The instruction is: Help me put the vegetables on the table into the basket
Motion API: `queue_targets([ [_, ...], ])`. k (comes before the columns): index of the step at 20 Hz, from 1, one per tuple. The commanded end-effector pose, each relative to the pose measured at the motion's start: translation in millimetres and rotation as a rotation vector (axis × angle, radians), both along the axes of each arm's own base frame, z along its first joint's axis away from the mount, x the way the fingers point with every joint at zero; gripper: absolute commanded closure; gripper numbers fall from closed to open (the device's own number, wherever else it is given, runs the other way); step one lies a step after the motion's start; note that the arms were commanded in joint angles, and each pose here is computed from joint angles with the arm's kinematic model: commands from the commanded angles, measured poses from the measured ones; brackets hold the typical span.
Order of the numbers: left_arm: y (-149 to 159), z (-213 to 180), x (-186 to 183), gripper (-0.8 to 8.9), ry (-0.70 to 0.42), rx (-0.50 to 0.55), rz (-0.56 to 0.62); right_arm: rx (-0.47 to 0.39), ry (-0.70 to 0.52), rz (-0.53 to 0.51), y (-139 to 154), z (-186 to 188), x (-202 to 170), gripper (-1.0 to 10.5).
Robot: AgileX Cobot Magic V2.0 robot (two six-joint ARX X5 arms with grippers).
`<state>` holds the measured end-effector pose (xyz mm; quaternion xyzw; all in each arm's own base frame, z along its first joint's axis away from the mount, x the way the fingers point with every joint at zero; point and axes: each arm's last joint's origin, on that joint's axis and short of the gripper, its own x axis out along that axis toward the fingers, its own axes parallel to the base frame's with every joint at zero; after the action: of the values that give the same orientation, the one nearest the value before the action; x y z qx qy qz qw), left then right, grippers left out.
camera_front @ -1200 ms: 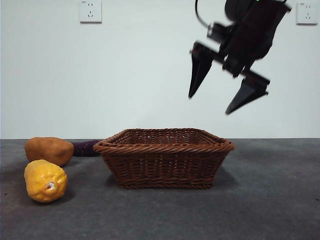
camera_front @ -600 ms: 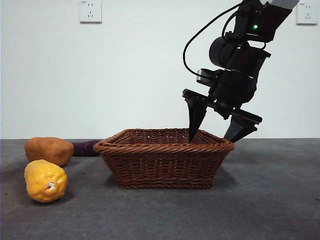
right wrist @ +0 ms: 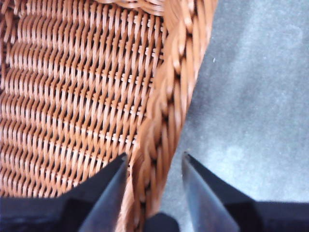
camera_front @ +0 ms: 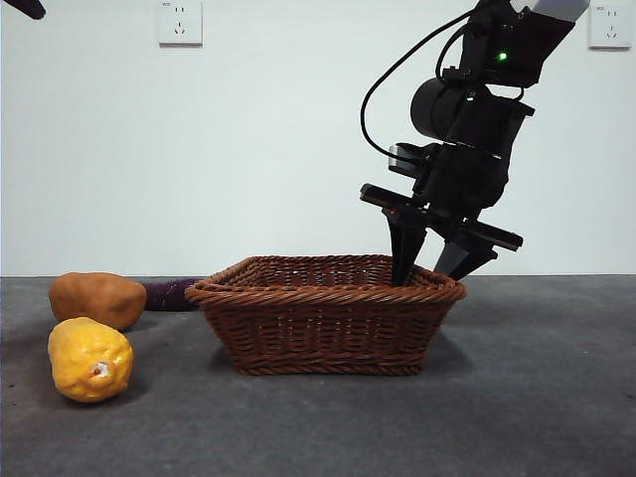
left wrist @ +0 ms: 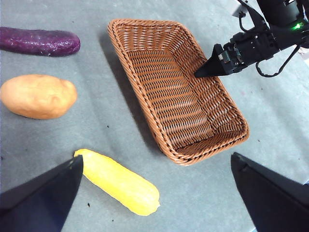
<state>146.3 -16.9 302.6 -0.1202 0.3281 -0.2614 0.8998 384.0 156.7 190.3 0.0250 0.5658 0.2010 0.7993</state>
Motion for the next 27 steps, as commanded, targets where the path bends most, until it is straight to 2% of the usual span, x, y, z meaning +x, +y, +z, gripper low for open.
queue_targets([
  [1, 0, 1, 1, 2.47, -0.007, 0.002, -0.001, -0.008, 0.03, -0.014, 1, -8, 1, 8.6],
  [3, 0, 1, 1, 2.47, -0.008, 0.003, -0.001, -0.007, 0.03, -0.014, 1, -8, 1, 9.6],
  [9, 0, -3, 4, 2.47, 0.027, 0.003, -0.001, 0.029, 0.006, -0.006, 7, 0, -1, 9.6],
  [11, 0, -6, 6, 2.47, 0.057, 0.003, -0.001, 0.054, -0.055, -0.001, 4, 25, -7, 9.6],
  [13, 0, -9, 10, 2.47, 0.081, 0.001, 0.0, 0.089, -0.158, 0.01, -1, 66, -19, 9.6],
  [15, 0, -13, 17, 2.48, 0.114, -0.006, 0.013, 0.117, -0.286, 0.026, -10, 111, -39, 9.6],
  [19, -6, -30, 40, 2.48, 0.225, 0.036, 0.078, 0.166, -0.484, 0.038, -28, 178, -82, 9.6],
  [23, -30, -56, 66, 2.52, 0.362, 0.068, 0.095, 0.182, -0.578, 0.059, -41, 210, -115, 9.6],
  [27, -52, -74, 86, 2.52, 0.473, 0.124, 0.121, 0.159, -0.578, 0.086, -47, 217, -130, 9.6],
])
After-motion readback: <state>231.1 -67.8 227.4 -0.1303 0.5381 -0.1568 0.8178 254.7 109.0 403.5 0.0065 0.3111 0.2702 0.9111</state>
